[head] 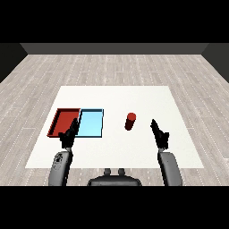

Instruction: Pick the red can and put it in the red box

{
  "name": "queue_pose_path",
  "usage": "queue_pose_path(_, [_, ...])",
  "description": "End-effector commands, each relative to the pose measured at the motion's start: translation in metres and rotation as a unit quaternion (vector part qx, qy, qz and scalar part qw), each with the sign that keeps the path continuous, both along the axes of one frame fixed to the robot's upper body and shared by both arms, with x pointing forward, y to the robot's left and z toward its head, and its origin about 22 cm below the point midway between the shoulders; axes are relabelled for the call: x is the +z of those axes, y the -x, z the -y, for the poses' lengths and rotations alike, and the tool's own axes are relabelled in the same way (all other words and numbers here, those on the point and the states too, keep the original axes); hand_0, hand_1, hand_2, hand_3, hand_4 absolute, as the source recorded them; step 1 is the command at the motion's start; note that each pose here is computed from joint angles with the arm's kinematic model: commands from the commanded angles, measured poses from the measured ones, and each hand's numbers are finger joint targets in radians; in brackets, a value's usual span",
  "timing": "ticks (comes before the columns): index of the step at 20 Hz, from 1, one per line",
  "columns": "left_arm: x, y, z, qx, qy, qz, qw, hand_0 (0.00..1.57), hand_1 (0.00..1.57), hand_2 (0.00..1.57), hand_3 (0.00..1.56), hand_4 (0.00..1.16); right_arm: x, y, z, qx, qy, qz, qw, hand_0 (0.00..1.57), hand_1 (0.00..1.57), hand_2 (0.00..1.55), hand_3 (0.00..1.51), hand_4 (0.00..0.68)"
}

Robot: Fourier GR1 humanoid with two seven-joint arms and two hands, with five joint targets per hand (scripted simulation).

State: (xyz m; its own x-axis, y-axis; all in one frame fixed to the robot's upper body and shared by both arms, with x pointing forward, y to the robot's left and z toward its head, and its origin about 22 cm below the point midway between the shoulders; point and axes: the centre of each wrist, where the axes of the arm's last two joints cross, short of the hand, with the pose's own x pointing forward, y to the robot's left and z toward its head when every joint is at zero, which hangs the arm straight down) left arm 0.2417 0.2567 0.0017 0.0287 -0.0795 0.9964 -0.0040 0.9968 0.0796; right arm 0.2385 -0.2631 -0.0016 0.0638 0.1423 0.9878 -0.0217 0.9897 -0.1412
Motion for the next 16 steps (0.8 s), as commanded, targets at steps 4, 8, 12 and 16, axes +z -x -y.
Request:
queue_pose_path(4, [0.003,-0.0008,0.005,-0.012,-0.005,0.019,1.000,0.00,0.00,0.00,0.00,0.00,0.011,-0.015,0.056,-0.012,-0.022,0.038,0.9990,0.00,0.00,0.00,0.00,0.000])
queue_pose_path(8, [0.042,-0.0082,0.021,-0.021,0.046,0.221,0.974,0.00,0.00,0.00,0.00,0.00,0.037,-0.031,0.042,0.028,-0.078,0.189,0.9784,0.00,0.00,0.00,0.00,0.000])
queue_pose_path(12, [0.022,0.0033,0.006,-0.018,0.046,0.253,0.966,0.00,0.00,0.00,0.00,0.00,0.025,-0.018,0.075,0.039,-0.084,0.205,0.9743,0.00,0.00,0.00,0.00,0.000])
queue_pose_path(16, [0.003,-0.0022,0.022,-0.025,0.056,0.256,0.965,0.00,0.00,0.00,0.00,0.00,0.001,-0.022,0.086,0.047,-0.078,0.197,0.9762,0.00,0.00,0.00,0.00,0.000])
